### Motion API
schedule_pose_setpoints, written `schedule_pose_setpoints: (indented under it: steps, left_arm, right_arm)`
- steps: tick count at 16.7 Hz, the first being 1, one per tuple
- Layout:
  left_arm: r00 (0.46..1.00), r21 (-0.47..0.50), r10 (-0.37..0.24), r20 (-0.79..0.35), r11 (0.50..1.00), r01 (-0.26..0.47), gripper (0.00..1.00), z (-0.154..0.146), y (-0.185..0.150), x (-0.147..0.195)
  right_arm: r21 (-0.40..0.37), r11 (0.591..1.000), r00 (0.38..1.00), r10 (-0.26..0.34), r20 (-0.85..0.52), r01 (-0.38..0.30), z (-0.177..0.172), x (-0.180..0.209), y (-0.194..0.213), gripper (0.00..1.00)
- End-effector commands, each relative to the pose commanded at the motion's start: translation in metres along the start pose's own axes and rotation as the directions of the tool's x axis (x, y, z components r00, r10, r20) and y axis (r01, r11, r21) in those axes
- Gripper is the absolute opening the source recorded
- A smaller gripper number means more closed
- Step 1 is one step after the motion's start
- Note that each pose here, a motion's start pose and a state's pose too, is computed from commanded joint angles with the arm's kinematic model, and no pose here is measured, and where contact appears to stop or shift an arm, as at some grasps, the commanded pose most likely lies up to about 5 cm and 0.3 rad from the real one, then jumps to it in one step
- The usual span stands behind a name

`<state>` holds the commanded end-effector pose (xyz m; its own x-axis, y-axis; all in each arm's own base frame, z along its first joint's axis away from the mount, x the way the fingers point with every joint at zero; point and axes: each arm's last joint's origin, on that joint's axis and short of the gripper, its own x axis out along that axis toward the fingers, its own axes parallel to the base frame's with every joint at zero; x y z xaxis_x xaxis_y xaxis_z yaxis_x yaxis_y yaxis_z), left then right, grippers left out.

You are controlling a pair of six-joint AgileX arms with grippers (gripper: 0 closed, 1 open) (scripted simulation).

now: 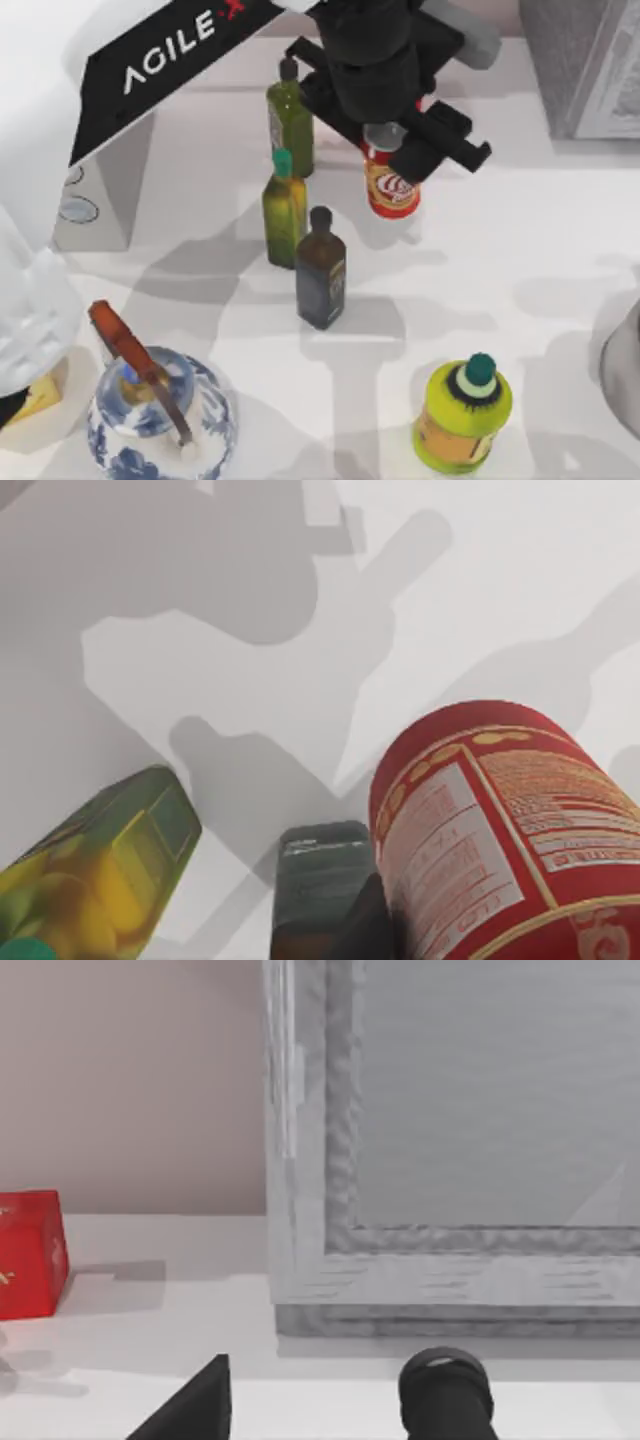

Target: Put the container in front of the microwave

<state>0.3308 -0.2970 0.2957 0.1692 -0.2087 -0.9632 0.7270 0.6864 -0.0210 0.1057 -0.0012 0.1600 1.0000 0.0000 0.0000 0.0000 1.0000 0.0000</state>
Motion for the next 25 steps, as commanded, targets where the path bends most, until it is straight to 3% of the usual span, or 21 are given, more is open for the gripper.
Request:
schedule_pose_setpoints:
  steps: [2,5,9,14,19,22,25]
  left_arm:
    - [0.998,-0.007,0.014,0.056,1.0,-0.014,0.0,-0.028,0.035,-0.048]
    - [0.994,-0.046,0.059,0.087,0.997,-0.056,0.0,-0.093,0.083,-0.104]
    - [0.989,-0.166,0.138,0.044,0.978,-0.129,0.0,-0.195,0.127,-0.136]
    - [0.976,-0.399,0.201,-0.078,0.891,-0.216,0.0,-0.303,0.17,-0.116]
    - [0.973,-0.608,0.145,-0.18,0.761,-0.226,0.0,-0.387,0.211,-0.06]
    - [0.974,-0.674,0.105,-0.199,0.707,-0.214,0.0,-0.417,0.223,-0.035]
    - [0.975,-0.682,0.099,-0.201,0.7,-0.212,0.0,-0.42,0.224,-0.032]
  right_arm:
    - [0.0,1.0,1.0,0.0,0.0,0.0,0.0,0.0,0.0,1.0]
    - [0.0,1.0,1.0,0.0,0.0,0.0,0.0,0.0,0.0,1.0]
    - [0.0,1.0,1.0,0.0,0.0,0.0,0.0,0.0,0.0,1.0]
    - [0.0,1.0,1.0,0.0,0.0,0.0,0.0,0.0,0.0,1.0]
    - [0.0,1.0,1.0,0.0,0.0,0.0,0.0,0.0,0.0,1.0]
    - [0.0,1.0,1.0,0.0,0.0,0.0,0.0,0.0,0.0,1.0]
    - [0.0,1.0,1.0,0.0,0.0,0.0,0.0,0.0,0.0,1.0]
